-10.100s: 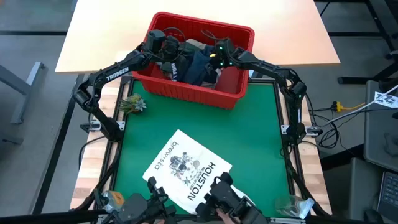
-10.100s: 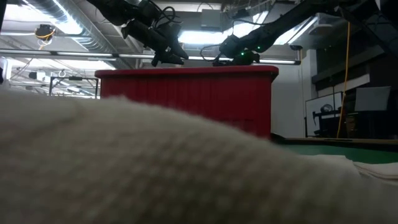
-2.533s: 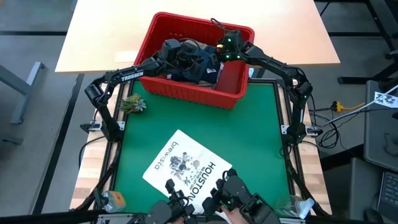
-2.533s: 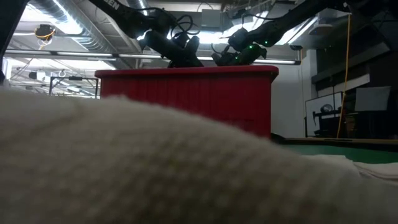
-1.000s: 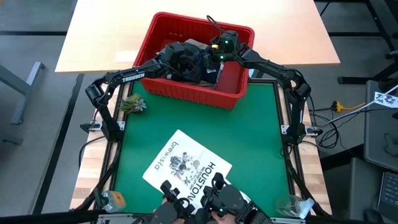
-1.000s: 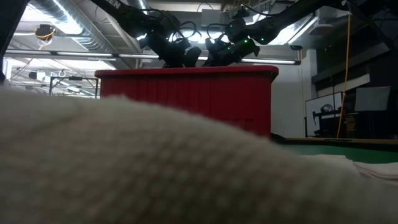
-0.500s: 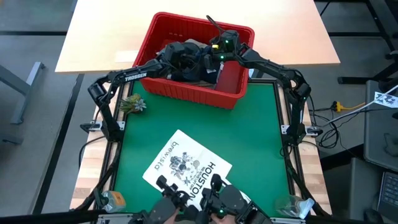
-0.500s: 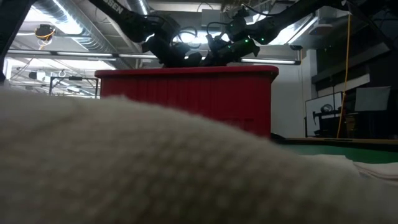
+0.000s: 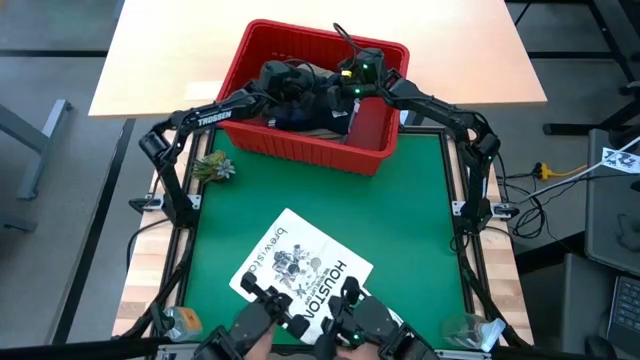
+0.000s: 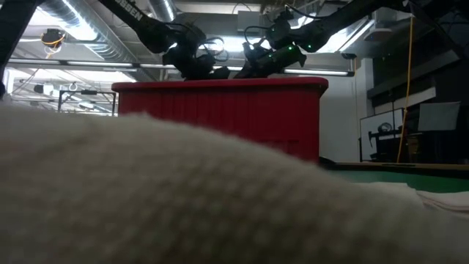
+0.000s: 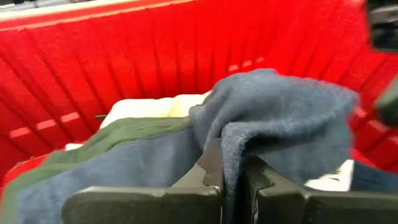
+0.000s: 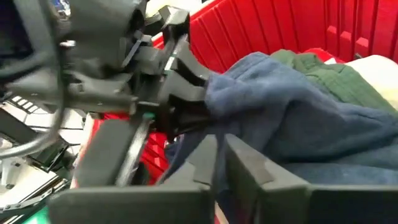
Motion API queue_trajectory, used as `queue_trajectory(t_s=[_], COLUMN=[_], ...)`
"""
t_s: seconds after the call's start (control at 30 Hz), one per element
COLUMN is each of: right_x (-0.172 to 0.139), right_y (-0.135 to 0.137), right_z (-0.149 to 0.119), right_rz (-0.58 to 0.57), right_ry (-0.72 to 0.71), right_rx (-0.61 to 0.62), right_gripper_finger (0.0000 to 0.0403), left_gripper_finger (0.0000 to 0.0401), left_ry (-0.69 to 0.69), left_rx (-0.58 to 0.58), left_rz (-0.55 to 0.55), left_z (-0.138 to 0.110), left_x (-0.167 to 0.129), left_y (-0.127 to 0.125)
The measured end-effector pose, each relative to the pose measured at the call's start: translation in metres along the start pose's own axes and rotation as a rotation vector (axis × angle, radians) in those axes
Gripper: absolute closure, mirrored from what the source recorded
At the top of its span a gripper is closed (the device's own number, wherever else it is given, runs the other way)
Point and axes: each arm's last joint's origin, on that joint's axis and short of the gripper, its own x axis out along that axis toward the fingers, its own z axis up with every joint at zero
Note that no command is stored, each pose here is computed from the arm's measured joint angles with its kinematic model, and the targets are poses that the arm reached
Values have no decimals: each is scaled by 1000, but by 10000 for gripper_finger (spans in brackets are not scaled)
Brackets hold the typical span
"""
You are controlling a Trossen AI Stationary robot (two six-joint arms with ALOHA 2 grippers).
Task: Fold Laundry from Bin
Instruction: Put the stacked clothes into the red organizer bin
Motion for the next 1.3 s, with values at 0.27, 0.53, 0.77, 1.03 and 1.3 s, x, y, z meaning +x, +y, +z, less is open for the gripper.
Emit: queue_trajectory(t_s=[0.27,0.53,0.77,1.03,1.3], right_x=[1,28,36,39,39], right_y=[-6,-32,-51,-61,-66], right_z=[-5,-35,-50,-63,-72], right_rz=[-160,-201,-281,-348,-376], right_ry=[3,110,162,235,296], right_rx=[12,34,64,92,115], right_gripper_finger=[267,259,271,271,272], left_gripper_finger=[399,398,391,388,387], left_ry=[10,62,129,143,170], left_rx=[-13,-7,64,43,34], left_rz=[42,103,162,218,224], left_z=[0,-5,-11,-13,-15], left_x=[2,3,3,1,0], left_y=[18,45,72,98,105])
